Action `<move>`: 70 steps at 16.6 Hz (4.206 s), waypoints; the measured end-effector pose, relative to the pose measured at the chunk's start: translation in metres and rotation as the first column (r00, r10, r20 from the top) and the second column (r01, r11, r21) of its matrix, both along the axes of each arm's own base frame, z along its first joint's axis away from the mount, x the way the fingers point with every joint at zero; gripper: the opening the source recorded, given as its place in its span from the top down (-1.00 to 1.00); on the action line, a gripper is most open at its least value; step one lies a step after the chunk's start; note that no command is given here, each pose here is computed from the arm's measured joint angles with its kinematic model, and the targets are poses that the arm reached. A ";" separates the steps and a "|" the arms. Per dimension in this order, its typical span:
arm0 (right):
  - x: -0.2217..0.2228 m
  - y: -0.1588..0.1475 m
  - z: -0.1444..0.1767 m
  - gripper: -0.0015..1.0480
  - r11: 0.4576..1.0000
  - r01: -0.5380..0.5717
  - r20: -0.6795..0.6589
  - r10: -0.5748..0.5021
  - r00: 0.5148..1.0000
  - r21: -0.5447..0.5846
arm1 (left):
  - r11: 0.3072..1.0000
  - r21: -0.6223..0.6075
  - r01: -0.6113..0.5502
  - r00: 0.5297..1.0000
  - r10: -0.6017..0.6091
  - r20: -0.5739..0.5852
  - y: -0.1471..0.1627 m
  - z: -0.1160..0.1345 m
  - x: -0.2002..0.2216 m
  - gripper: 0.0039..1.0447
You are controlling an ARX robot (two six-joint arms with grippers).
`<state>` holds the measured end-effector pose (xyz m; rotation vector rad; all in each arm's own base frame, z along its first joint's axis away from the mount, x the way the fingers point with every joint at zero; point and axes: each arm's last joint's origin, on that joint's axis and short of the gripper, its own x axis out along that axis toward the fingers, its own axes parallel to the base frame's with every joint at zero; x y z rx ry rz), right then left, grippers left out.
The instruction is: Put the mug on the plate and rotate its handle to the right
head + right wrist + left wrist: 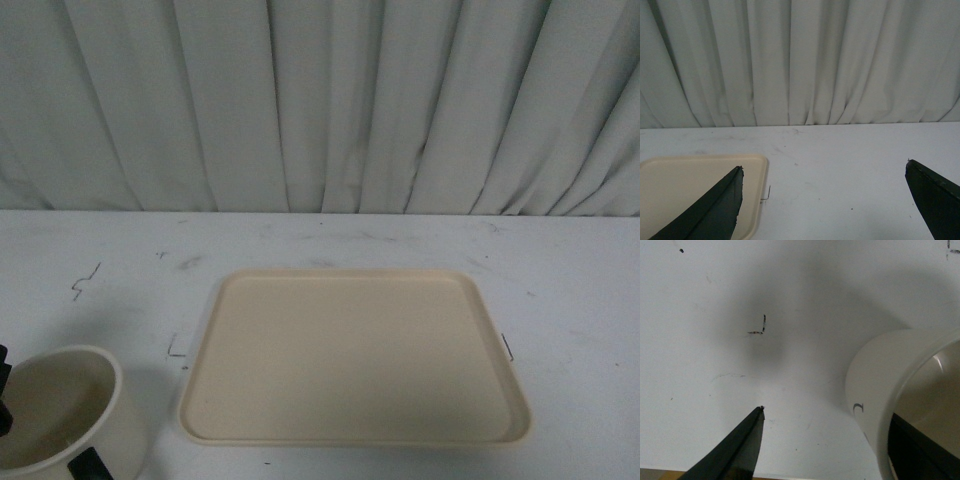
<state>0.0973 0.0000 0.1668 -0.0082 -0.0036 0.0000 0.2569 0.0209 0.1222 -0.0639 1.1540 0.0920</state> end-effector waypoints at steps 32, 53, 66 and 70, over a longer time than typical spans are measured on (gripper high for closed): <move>0.000 0.000 0.000 -0.88 1.000 0.000 0.000 0.000 1.000 0.000 | 0.778 0.004 0.628 0.773 -0.624 0.111 -0.213 0.045 0.095 -0.22; 0.000 0.000 0.000 -0.88 1.000 0.000 0.000 0.000 1.000 0.000 | 0.995 0.099 0.030 0.394 -0.103 0.913 -0.049 0.058 -0.061 0.97; 0.000 0.000 0.000 -0.88 1.000 0.000 0.000 0.000 1.000 0.000 | 0.994 0.099 0.042 0.404 -0.107 0.908 -0.021 0.044 -0.122 0.97; 0.000 0.000 0.000 -0.88 1.000 0.000 0.000 0.000 1.000 0.000 | 0.994 0.099 0.041 0.396 -0.107 0.912 -0.021 0.047 -0.133 0.97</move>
